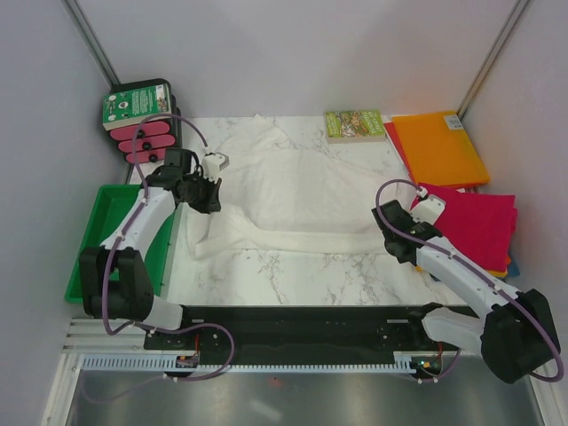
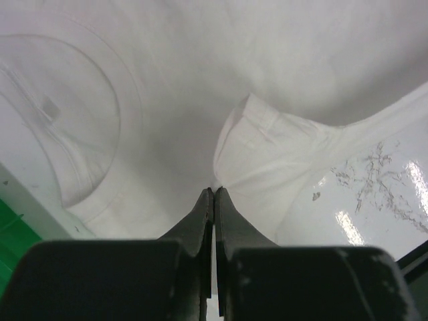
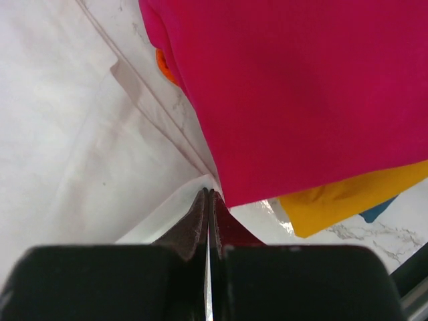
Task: Fold and stack the t-shirts
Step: Fold the flattened tshirt in 1/3 of the way
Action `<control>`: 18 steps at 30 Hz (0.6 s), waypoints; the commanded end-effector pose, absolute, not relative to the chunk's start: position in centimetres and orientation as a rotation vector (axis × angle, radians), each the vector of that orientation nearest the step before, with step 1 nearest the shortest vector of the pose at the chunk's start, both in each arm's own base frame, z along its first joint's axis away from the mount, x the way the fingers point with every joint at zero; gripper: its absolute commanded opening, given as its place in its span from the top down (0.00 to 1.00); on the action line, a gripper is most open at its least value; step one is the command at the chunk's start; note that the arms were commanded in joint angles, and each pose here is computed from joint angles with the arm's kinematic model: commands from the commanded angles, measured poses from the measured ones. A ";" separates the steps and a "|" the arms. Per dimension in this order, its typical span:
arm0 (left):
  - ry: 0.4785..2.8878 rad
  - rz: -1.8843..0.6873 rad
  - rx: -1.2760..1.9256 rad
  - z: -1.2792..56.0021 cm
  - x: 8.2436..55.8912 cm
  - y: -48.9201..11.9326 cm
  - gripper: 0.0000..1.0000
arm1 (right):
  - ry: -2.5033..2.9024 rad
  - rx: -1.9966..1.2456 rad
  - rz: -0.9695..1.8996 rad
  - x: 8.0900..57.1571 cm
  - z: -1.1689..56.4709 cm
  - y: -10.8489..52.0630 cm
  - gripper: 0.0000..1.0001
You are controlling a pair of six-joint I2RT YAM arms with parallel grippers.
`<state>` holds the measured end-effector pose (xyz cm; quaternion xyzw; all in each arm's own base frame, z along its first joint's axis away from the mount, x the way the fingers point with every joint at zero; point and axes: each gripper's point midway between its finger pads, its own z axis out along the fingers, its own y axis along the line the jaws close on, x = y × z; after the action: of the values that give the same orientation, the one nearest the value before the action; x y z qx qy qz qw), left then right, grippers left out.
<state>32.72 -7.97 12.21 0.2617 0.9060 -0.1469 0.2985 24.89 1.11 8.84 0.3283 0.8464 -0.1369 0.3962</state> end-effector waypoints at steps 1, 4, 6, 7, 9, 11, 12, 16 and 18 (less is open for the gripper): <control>2.304 -0.361 0.618 15.0 37.2 -8.2 0.98 | 2.087 0.826 -0.365 27.0 9.6 0.3 1.00; 2.311 -0.363 0.609 14.6 38.5 -8.3 0.98 | 2.087 0.837 -0.368 27.9 9.2 -0.1 1.00; 2.323 -0.367 0.605 13.9 39.2 -8.4 0.98 | 2.098 0.840 -0.378 28.5 8.6 -0.3 1.00; 2.322 -0.363 0.602 14.0 39.7 -8.4 0.98 | 2.098 0.843 -0.377 28.9 8.5 -0.3 1.00; 2.340 -0.367 0.606 13.0 40.3 -8.5 0.98 | 2.107 0.835 -0.388 29.6 8.1 -0.4 1.00; 2.334 -0.356 0.601 13.0 41.2 -8.4 0.98 | 2.111 0.831 -0.397 30.5 7.8 -0.4 1.00; 2.341 -0.357 0.599 12.6 41.6 -8.4 0.98 | 2.107 0.828 -0.394 31.1 8.1 -0.3 1.00; 2.364 -0.362 0.590 11.5 42.8 -8.5 0.98 | 2.104 0.824 -0.397 32.8 8.1 -0.1 1.00; 2.381 -0.373 0.582 10.7 43.2 -8.6 0.98 | 2.109 0.817 -0.402 33.6 8.0 0.0 1.00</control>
<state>40.52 -8.71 10.06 0.2386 0.9108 -0.1513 0.3009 30.28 -0.40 6.04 0.3194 0.8527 -0.1745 0.3748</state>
